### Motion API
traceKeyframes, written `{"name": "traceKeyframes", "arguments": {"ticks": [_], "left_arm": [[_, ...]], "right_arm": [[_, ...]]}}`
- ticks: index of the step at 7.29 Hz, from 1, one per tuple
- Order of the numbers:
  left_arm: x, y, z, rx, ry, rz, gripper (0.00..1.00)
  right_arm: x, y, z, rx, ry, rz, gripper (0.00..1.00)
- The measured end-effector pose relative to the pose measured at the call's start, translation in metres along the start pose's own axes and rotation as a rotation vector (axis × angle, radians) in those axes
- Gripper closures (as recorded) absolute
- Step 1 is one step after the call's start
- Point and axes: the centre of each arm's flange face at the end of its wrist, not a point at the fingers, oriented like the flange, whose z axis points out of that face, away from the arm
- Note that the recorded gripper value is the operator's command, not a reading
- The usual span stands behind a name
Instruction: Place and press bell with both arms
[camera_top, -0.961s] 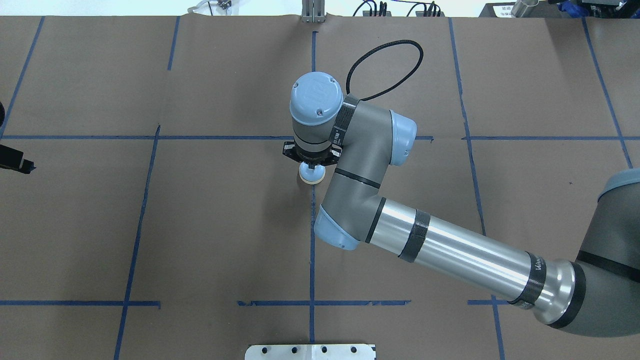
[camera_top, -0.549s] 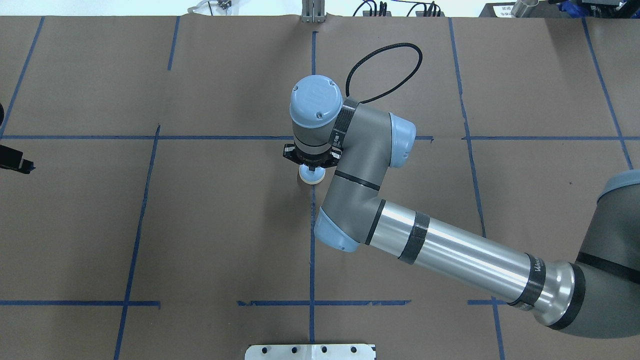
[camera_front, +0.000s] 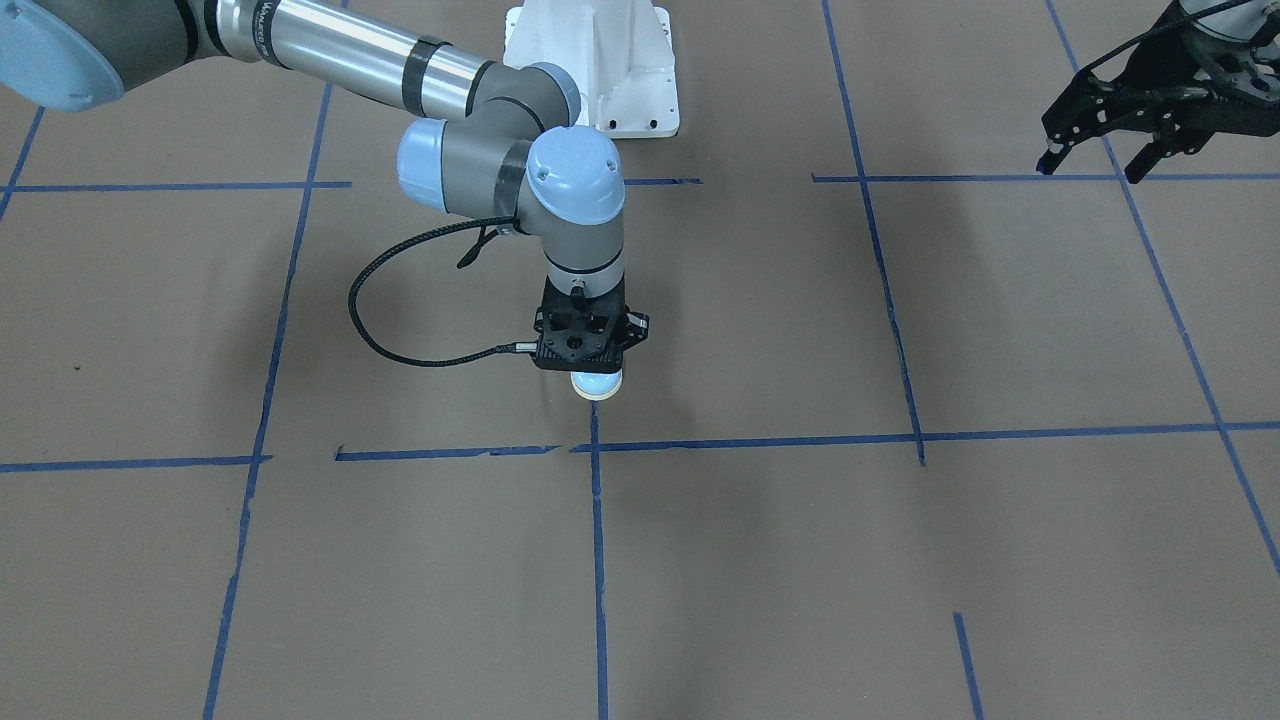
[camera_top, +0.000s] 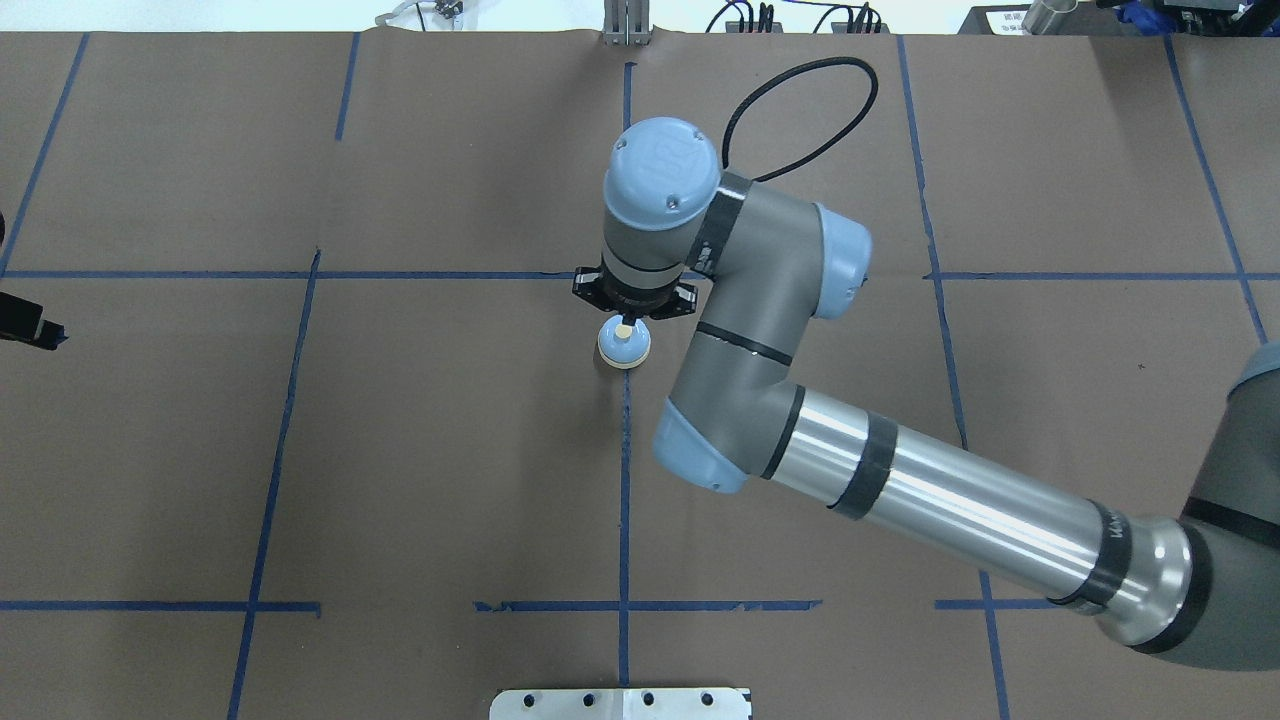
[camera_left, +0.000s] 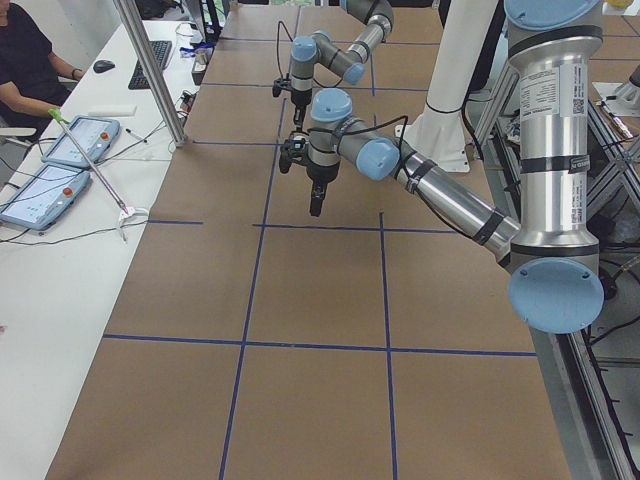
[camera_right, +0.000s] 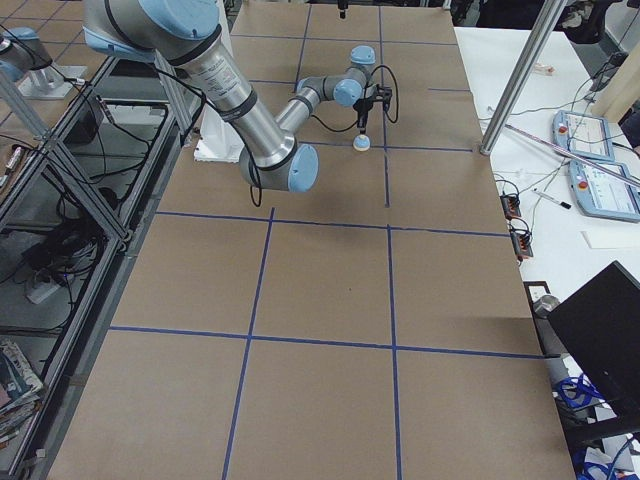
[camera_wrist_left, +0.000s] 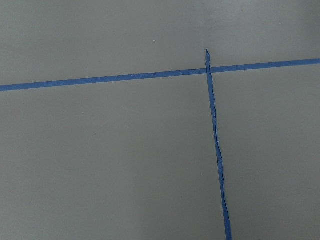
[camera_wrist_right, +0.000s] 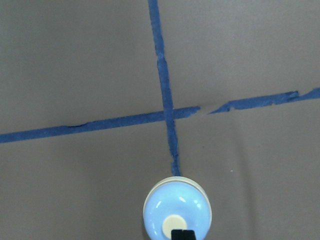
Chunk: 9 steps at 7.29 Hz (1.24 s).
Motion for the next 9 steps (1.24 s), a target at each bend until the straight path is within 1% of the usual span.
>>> {"name": "traceKeyframes", "arguments": {"ticks": [2,4,5,7,9], "left_arm": [[-0.001,0.000,0.000,-0.002,-0.001,-0.002,0.00],[-0.004,0.002,0.002,-0.006,-0.005,-0.006,0.00],[-0.010,0.006,0.003,-0.014,-0.011,0.002,0.00],[-0.027,0.015,0.006,-0.031,-0.029,0.051,0.00],[-0.055,0.024,0.003,-0.041,-0.050,0.095,0.00]], "right_arm": [[0.079,-0.023,-0.066,0.003,-0.070,0.032,0.99],[0.172,-0.047,-0.123,-0.011,-0.114,0.021,0.98],[0.227,-0.060,-0.142,-0.019,-0.115,-0.006,0.98],[0.350,-0.090,-0.174,-0.031,-0.102,-0.085,0.98],[0.459,-0.099,-0.190,-0.018,-0.062,-0.154,0.98]]}}
